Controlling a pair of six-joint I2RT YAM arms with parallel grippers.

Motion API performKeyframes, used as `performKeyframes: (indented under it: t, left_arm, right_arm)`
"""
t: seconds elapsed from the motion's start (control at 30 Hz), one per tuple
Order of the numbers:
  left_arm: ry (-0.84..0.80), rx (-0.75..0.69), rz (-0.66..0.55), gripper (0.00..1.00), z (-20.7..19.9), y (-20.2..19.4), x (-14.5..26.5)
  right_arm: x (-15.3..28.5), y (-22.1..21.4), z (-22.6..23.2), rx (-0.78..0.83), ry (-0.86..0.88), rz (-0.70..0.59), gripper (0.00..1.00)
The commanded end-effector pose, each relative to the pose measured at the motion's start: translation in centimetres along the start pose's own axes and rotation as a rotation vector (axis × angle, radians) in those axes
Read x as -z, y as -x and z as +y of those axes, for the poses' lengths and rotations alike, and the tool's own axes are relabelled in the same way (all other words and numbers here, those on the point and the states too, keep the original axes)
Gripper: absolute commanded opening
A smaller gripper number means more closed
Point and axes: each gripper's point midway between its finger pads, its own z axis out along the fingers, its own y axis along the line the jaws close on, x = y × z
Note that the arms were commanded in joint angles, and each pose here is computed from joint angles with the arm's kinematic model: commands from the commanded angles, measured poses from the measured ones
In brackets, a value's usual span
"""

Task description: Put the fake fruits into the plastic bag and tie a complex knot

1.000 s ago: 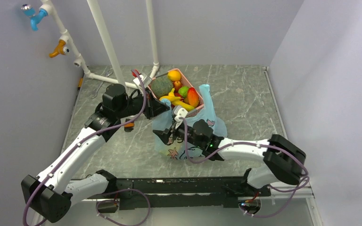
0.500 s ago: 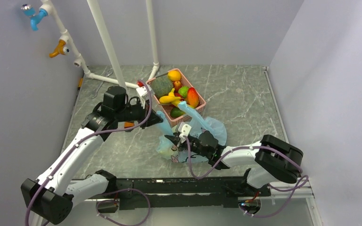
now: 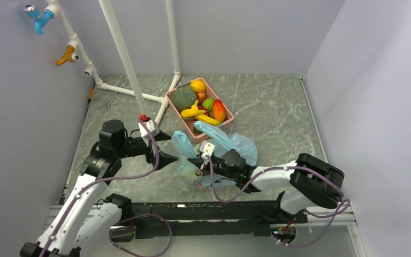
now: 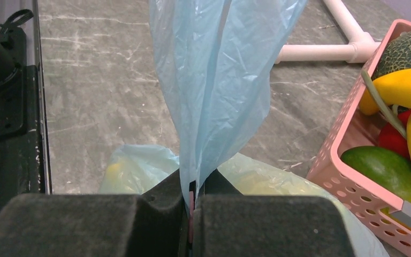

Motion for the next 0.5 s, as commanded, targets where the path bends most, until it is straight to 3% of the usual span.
performKeyframes:
  t: [0.0,0.13,0.3,0.47]
  left_arm:
    - [-0.007,0.136,-0.055,0.98,0.6,-1.1,-1.4]
    - [-0.105,0.207,-0.140,0.89,0.1,0.2,-3.0]
    - [-0.232,0.138,-0.158,0.57,-0.2,0.1,-4.8]
    - [-0.331,0.138,-0.145,0.39,-1.3,-0.5,-5.9]
  right_arm:
    - [-0.7,2.6,-0.1,-0.029,0.003,-0.068,0.00]
    - [-0.9,3.2,-0.1,-0.048,0.009,-0.087,0.00]
    - [-1.0,3.5,-0.2,-0.074,0.020,-0.097,0.00]
    - [-0.9,3.7,-0.4,-0.089,0.020,-0.102,0.00]
